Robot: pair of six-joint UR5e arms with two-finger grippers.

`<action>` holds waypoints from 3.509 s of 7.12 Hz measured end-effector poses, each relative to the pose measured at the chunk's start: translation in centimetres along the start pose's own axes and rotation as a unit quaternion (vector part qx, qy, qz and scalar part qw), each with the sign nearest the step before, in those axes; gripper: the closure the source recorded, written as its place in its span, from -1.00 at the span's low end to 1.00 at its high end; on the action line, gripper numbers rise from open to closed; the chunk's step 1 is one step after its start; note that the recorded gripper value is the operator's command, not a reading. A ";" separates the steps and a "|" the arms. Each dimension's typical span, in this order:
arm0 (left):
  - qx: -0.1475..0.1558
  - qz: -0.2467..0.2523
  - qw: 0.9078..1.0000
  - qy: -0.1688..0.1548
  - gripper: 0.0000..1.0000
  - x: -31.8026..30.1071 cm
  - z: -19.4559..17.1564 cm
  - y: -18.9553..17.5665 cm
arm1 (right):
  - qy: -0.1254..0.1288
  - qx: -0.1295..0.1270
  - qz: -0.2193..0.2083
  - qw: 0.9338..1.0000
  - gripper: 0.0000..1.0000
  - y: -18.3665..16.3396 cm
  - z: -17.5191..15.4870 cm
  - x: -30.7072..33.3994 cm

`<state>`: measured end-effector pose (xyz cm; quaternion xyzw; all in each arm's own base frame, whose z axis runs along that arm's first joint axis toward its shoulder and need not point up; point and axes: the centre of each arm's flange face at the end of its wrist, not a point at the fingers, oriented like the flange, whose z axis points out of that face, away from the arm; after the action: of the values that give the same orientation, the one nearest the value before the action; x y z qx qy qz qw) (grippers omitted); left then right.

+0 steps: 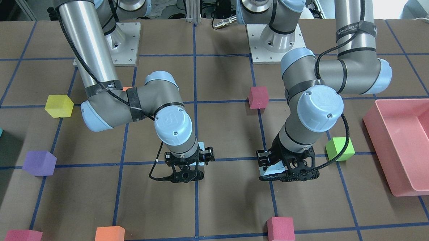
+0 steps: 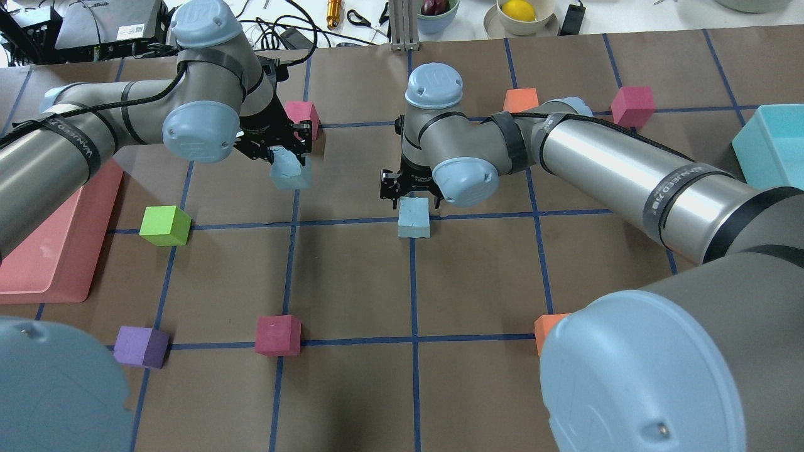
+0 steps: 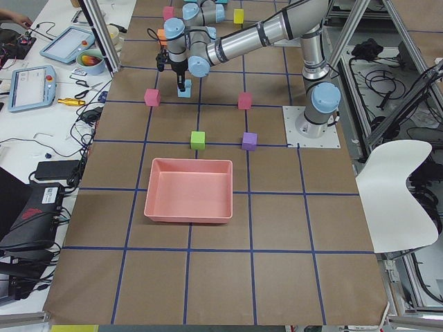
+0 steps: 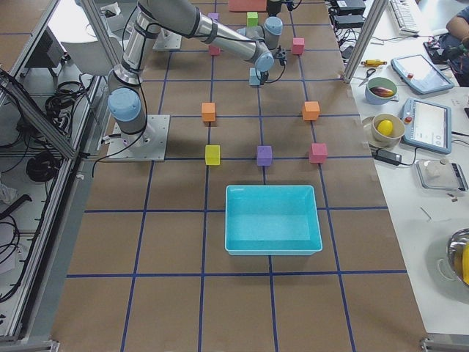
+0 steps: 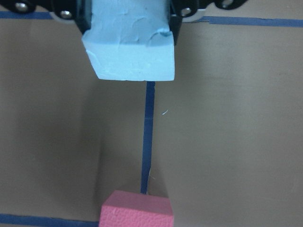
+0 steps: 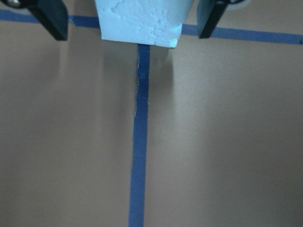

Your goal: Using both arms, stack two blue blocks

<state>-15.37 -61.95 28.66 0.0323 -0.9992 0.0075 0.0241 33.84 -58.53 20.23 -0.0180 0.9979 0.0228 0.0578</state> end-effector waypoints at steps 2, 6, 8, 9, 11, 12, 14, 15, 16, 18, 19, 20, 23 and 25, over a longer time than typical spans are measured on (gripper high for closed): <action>0.006 -0.006 1.000 0.005 0.52 2.1 -1.8 1.1 | -0.005 0.008 0.018 1.000 -1.00 0.3 -8.0 2.9; 0.006 -0.048 0.999 0.015 0.53 12.9 -1.7 5.8 | 0.036 -0.007 0.051 0.998 -1.00 5.1 -27.6 10.7; 0.000 -0.052 0.999 0.014 0.55 17.0 -0.5 8.0 | 0.057 -0.022 0.045 0.997 -1.00 6.5 -30.1 11.2; -0.002 -0.050 0.999 0.015 0.62 18.4 0.1 8.8 | 0.058 -0.017 0.037 0.997 -1.00 6.6 -30.4 11.2; 0.000 -0.043 0.999 0.015 0.62 19.8 1.6 9.0 | 0.057 0.005 0.030 0.998 -1.00 6.2 -30.9 11.1; -0.001 -0.039 0.999 0.014 0.60 20.1 2.3 9.0 | 0.055 0.024 0.028 0.998 -1.00 5.7 -31.1 11.0; -0.001 -0.033 0.999 0.014 -0.99 20.6 3.2 9.0 | 0.053 0.051 0.026 0.997 -1.00 4.9 -31.3 10.9; 0.000 -0.032 0.999 0.014 -1.00 20.8 3.7 9.0 | 0.053 0.053 0.026 0.997 -1.00 4.8 -31.3 10.9; -0.001 -0.029 0.999 0.015 -1.00 21.0 4.1 9.0 | 0.053 0.055 0.026 0.997 -1.00 4.8 -31.3 10.9; 0.015 -0.016 1.000 0.020 -1.00 20.7 2.2 8.9 | 0.052 0.055 0.025 0.997 -1.00 4.8 -31.3 10.8; 0.026 0.004 0.999 0.023 -1.00 19.9 -0.1 8.6 | 0.052 0.054 0.025 0.997 -1.00 4.8 -31.3 10.8; 0.031 0.016 0.999 0.022 -1.00 17.9 -2.5 8.0 | 0.052 0.054 0.025 0.997 -1.00 4.8 -31.3 10.8; 0.019 0.042 0.999 0.010 -1.00 6.4 -10.6 6.5 | 0.053 0.052 0.025 0.997 -1.00 4.8 -31.3 10.9; 0.029 0.033 0.999 0.003 -1.00 -0.2 -16.7 8.2 | 0.053 0.052 0.025 0.997 -1.00 4.8 -31.3 10.9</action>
<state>-14.92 -53.51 45.20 0.0003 -0.9990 0.0376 0.0260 19.30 -55.56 50.21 0.0087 0.9995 -0.0289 0.0052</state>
